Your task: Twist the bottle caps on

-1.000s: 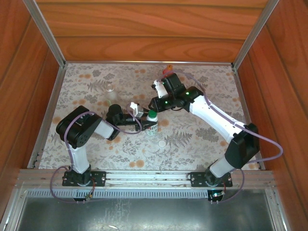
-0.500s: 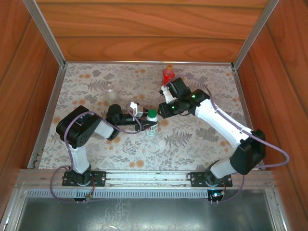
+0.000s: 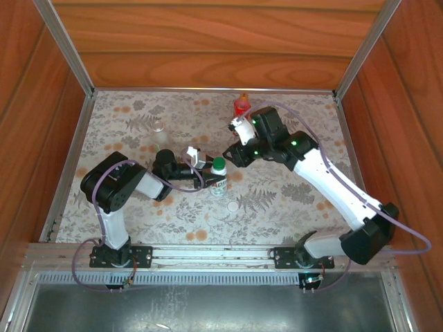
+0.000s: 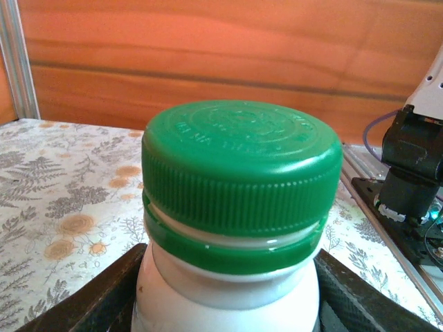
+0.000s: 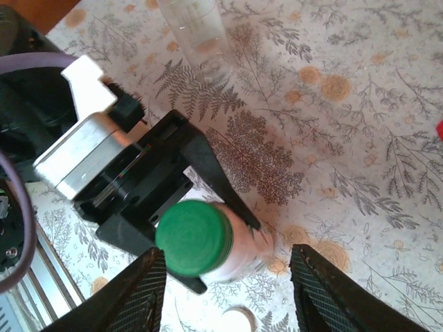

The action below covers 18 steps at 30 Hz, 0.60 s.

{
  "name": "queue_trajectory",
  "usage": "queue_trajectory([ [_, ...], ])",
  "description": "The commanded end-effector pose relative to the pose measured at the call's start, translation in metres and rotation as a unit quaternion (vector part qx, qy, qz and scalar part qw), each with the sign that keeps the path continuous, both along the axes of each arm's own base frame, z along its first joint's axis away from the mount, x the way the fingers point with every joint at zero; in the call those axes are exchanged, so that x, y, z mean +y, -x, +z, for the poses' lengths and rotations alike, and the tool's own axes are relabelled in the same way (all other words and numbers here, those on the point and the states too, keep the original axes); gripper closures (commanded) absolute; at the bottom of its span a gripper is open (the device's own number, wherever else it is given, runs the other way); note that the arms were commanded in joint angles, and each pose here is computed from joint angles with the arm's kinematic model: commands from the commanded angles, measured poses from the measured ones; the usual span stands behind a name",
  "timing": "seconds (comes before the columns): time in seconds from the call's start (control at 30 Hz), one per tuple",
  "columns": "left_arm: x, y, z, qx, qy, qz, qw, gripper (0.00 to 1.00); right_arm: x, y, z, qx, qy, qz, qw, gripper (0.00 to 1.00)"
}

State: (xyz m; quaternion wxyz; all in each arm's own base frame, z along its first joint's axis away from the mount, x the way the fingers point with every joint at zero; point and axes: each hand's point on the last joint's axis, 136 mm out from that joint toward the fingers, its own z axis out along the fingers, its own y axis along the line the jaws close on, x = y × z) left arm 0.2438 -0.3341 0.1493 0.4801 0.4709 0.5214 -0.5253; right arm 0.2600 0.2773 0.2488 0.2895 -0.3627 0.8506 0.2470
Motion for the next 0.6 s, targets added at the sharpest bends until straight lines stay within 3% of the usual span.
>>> queue_trajectory([
  [0.0, -0.001, 0.002, -0.004, 0.018, -0.005, -0.017, 1.0, 0.43, 0.006, 0.001, -0.015, 0.034, 0.013, 0.012, 0.999, 0.53],
  [0.13, -0.001, 0.002, -0.006, 0.02, -0.007, -0.017, 1.0, 0.43, 0.006, 0.001, -0.023, 0.043, 0.015, 0.005, 0.999, 0.6],
  [0.57, -0.001, 0.003, -0.005, 0.02, -0.007, -0.019, 1.0, 0.43, 0.006, 0.009, -0.042, 0.077, 0.025, 0.011, 0.997, 0.64],
])
